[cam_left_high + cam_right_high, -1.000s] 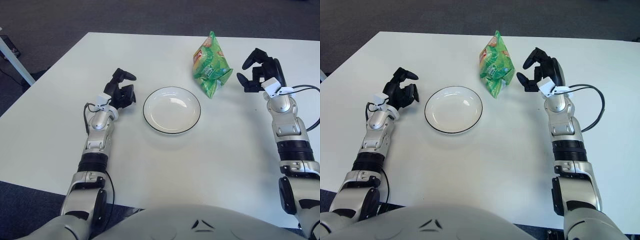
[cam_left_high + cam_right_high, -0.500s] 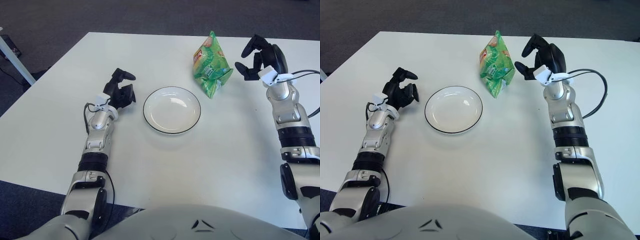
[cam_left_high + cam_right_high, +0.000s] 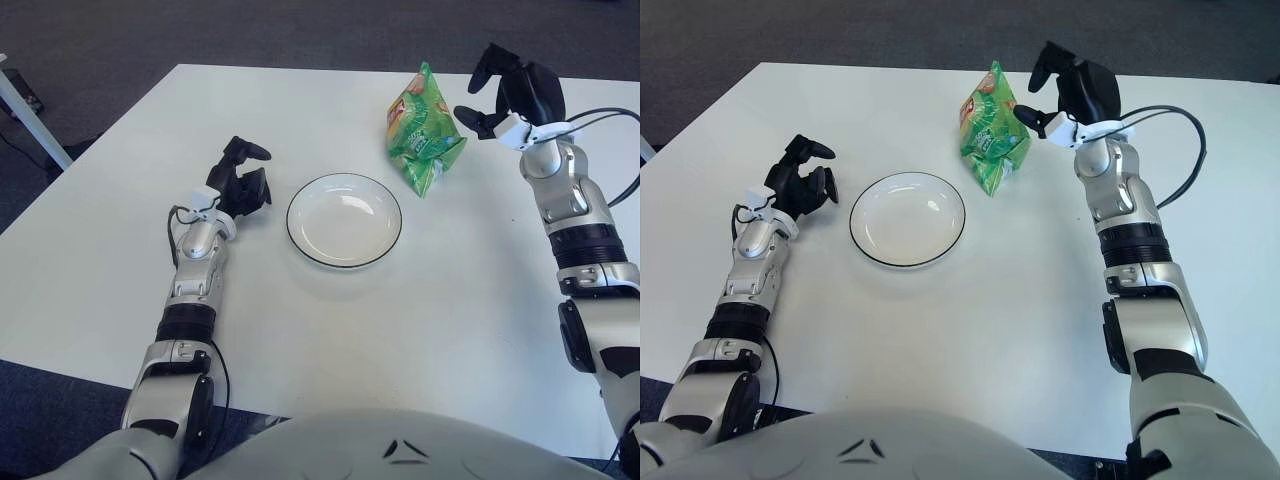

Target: Put the snack into the plate.

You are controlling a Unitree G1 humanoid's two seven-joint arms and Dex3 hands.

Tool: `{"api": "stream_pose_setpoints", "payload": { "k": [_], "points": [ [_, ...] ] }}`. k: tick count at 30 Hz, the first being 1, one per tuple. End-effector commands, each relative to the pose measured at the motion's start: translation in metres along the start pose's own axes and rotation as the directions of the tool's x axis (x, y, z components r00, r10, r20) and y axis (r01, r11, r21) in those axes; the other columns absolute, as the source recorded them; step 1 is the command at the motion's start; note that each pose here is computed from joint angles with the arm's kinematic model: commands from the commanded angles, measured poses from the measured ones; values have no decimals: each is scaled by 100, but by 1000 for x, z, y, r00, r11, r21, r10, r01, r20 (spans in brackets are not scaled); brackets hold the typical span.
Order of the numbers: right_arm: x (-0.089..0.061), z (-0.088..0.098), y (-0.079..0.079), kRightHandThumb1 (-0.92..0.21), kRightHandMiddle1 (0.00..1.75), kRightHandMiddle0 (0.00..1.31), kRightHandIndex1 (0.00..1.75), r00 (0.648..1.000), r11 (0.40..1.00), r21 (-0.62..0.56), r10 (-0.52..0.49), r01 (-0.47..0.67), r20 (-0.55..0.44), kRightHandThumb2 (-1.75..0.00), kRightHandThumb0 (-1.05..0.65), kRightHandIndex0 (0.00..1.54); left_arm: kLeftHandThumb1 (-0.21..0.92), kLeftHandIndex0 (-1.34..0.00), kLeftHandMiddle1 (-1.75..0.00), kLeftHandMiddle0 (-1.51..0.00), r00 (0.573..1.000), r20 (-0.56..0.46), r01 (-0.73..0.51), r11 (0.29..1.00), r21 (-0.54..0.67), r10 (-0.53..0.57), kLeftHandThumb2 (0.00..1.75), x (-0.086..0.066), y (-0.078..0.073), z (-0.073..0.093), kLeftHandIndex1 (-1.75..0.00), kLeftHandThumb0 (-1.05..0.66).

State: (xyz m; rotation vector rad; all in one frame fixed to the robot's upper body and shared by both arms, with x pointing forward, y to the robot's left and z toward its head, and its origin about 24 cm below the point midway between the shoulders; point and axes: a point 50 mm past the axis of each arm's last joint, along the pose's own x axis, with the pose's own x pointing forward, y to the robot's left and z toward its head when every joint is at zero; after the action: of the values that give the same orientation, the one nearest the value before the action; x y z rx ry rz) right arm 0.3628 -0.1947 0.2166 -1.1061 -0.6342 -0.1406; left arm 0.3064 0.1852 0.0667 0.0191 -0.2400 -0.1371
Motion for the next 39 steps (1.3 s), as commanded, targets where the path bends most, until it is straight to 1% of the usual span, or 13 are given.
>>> {"api": "stream_pose_setpoints", "payload": {
  "k": [1, 5, 9, 10, 11, 14, 17, 18, 20, 23, 32, 36, 39],
  "points": [
    [11, 8, -14, -55, 175, 43, 160, 998, 996, -74, -35, 39, 53, -102, -41, 66, 72, -32, -175, -108, 990, -141, -26, 999, -41, 20, 80, -29, -5, -35, -175, -38],
    [16, 10, -16, -57, 175, 41, 151, 998, 995, -100, -13, 19, 57, -99, -41, 60, 71, -32, -175, -109, 990, -139, -25, 999, -41, 19, 81, -30, -5, -34, -175, -38],
    [21, 13, -16, -67, 175, 35, 139, 998, 994, -106, 19, -12, 58, -87, -39, 52, 71, -32, -175, -109, 990, -139, -25, 999, -38, 19, 81, -30, -5, -34, -175, -38],
    [27, 16, -14, -70, 175, 33, 136, 998, 994, -108, 36, -29, 59, -82, -38, 50, 71, -32, -175, -109, 990, -138, -25, 999, -36, 20, 81, -29, -5, -34, -175, -38],
    [31, 18, -13, -78, 175, 28, 131, 997, 993, -109, 48, -41, 60, -71, -37, 45, 71, -32, -175, -109, 990, -138, -25, 999, -34, 20, 81, -29, -5, -34, -175, -38],
    [45, 17, -5, -87, 175, 22, 119, 994, 987, -128, 105, -99, 40, -58, -36, 38, 71, -32, -175, -109, 991, -134, -23, 999, -32, 18, 81, -29, -6, -34, -175, -38],
    [49, 13, 1, -91, 146, 7, 110, 989, 980, -143, 144, -139, 26, -70, -60, 28, 72, -32, -175, -108, 991, -131, -19, 999, -34, 14, 81, -30, -7, -34, -175, -38],
    [49, 12, 3, -91, 142, 6, 109, 986, 977, -145, 162, -157, 26, -72, -62, 27, 72, -32, -175, -108, 992, -128, -16, 999, -36, 11, 81, -29, -7, -34, -175, -38],
    [51, 12, 6, -92, 126, 2, 98, 983, 973, -145, 184, -178, 29, -79, -70, 21, 73, -31, -175, -108, 992, -125, -12, 999, -38, 7, 79, -29, -7, -33, -175, -38],
    [51, 13, 9, -92, 115, 1, 89, 979, 972, -133, 199, -192, 40, -85, -74, 17, 73, -31, -175, -107, 992, -124, -8, 999, -39, 3, 78, -29, -8, -33, -175, -37],
    [54, 18, 17, -92, 102, 0, 78, 972, 970, -104, 226, -219, 64, -94, -78, 15, 75, -30, -175, -105, 992, -124, 1, 999, -51, -8, 76, -30, -9, -32, -175, -37],
    [55, 21, 22, -92, 102, 0, 76, 963, 963, -88, 259, -253, 70, -95, -80, 15, 76, -29, -175, -105, 992, -122, 4, 999, -48, -10, 74, -30, -9, -32, -175, -37],
    [53, 23, 31, -92, 102, 0, 74, 947, 948, -82, 313, -307, 73, -95, -82, 14, 76, -29, -175, -105, 993, -119, 9, 999, -47, -15, 74, -30, -9, -32, -175, -37]
  ]
}}
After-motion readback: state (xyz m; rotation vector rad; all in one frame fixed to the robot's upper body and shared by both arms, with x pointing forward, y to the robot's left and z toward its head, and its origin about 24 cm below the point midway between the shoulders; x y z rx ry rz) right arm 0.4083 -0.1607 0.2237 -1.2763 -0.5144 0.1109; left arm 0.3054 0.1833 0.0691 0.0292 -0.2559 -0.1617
